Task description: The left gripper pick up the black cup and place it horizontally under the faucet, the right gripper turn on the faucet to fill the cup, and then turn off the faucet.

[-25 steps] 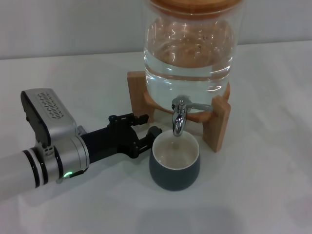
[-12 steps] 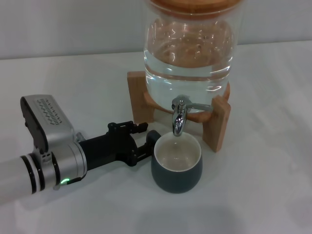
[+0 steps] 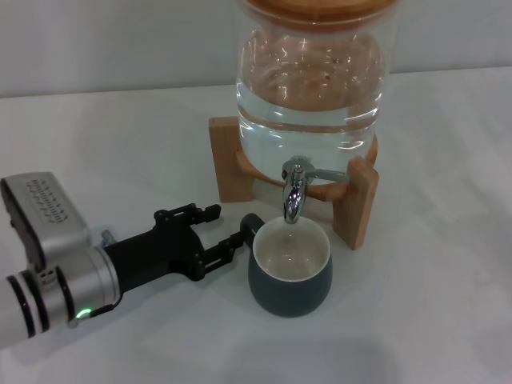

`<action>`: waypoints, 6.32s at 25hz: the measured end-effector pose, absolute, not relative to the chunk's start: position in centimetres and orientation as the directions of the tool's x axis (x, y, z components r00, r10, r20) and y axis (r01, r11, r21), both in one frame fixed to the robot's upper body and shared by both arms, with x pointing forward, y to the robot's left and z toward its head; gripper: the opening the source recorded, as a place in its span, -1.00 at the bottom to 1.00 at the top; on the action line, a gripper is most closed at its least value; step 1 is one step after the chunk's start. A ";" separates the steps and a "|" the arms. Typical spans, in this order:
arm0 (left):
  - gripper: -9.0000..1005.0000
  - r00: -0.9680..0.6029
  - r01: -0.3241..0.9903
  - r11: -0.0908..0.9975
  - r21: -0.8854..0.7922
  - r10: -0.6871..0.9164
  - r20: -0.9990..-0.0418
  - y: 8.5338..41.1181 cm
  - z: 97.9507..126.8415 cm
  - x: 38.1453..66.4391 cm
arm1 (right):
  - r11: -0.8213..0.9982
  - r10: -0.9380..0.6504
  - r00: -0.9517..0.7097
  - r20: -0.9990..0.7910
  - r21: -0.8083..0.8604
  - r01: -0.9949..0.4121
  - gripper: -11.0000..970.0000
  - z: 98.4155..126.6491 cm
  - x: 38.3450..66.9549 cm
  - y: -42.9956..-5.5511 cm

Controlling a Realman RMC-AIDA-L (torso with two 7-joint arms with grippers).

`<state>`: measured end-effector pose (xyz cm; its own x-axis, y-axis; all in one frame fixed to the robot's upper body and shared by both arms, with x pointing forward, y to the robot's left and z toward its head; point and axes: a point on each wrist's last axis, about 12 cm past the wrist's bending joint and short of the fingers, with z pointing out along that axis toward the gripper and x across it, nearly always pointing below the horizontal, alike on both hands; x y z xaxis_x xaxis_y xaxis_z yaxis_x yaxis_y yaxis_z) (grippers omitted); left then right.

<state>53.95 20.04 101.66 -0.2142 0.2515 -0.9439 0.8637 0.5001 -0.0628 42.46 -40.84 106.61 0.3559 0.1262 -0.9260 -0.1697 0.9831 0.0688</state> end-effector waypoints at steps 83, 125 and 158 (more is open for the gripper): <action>0.18 -0.021 0.370 0.904 -0.214 -0.223 -0.975 34.4 102.9 46.7 | 0.467 -0.287 -0.302 -0.909 0.142 -0.873 0.58 117.9 49.4 -23.6; 0.18 -0.013 0.356 0.915 -0.193 -0.201 -0.979 34.6 102.8 46.8 | 0.520 -0.215 -0.207 -0.954 0.068 -0.852 0.58 117.4 45.8 -26.6; 0.18 -0.006 0.367 0.913 -0.180 -0.192 -0.981 34.8 103.0 46.8 | 0.633 -0.182 -0.263 -0.947 0.092 -0.769 0.58 115.0 46.1 -22.1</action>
